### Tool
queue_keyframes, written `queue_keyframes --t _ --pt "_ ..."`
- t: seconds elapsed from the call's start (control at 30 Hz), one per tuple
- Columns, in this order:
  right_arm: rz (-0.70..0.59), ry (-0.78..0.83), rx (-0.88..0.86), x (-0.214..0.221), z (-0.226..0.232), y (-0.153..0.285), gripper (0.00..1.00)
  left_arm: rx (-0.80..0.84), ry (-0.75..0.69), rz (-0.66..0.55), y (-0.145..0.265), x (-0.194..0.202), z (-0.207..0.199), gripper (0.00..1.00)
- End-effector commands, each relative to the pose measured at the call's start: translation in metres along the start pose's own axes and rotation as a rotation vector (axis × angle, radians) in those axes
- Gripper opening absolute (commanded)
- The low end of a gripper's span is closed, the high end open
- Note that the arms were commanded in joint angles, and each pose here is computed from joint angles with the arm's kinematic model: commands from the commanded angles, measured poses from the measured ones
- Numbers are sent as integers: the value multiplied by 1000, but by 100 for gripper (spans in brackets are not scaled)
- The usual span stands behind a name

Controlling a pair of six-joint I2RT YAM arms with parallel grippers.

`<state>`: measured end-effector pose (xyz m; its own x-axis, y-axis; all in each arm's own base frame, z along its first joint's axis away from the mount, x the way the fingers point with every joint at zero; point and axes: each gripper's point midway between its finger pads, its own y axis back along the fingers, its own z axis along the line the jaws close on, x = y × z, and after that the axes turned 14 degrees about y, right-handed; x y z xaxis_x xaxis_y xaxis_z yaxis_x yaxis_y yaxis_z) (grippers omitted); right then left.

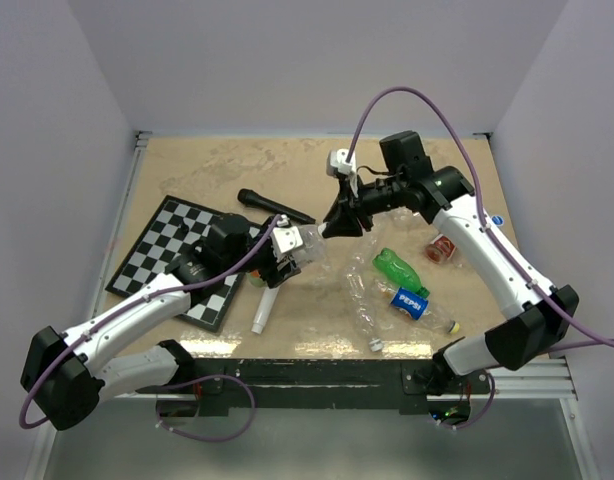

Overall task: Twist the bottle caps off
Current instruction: Unscrew the bottle cap from the plastic bottle.

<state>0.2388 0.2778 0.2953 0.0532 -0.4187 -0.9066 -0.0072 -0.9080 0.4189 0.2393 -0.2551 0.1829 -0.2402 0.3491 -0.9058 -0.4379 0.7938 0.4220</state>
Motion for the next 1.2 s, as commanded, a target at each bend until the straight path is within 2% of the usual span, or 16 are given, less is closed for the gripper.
queue_keyframes --t 0.0,0.1,0.17,0.23,0.33,0.47,0.53,0.7,0.8,0.87,1.0,1.17 --pt "22 316 -202 -1 41 2 0 -17 -32 -82 5 -22 4 0" --pt "61 574 -237 8 41 5 0 -15 -43 -77 5 -20 4 0" --pt "104 757 -199 14 26 7 0 -18 -52 -77 6 -19 5 0" --pt "133 853 -132 13 11 7 0 -24 -53 -76 6 -18 6 0" --pt "138 847 -108 8 5 6 0 -28 -58 -77 7 -18 6 0" --pt "63 785 -112 0 15 3 1 -22 -56 -79 7 -18 5 0" --pt "30 731 -120 -2 23 2 8 -21 -55 -84 7 -19 4 0" --pt "8 601 -112 -5 34 5 55 -11 -54 -89 8 -21 2 0" --pt "31 533 -52 -12 27 12 72 -12 -50 -88 8 -20 2 0" --pt "37 527 -33 -16 29 21 79 -15 -52 -89 8 -20 3 0" --pt "24 496 26 -24 29 39 86 -21 -52 -90 9 -21 4 0" --pt "-28 438 63 -32 32 54 88 -20 -52 -88 8 -20 4 0"
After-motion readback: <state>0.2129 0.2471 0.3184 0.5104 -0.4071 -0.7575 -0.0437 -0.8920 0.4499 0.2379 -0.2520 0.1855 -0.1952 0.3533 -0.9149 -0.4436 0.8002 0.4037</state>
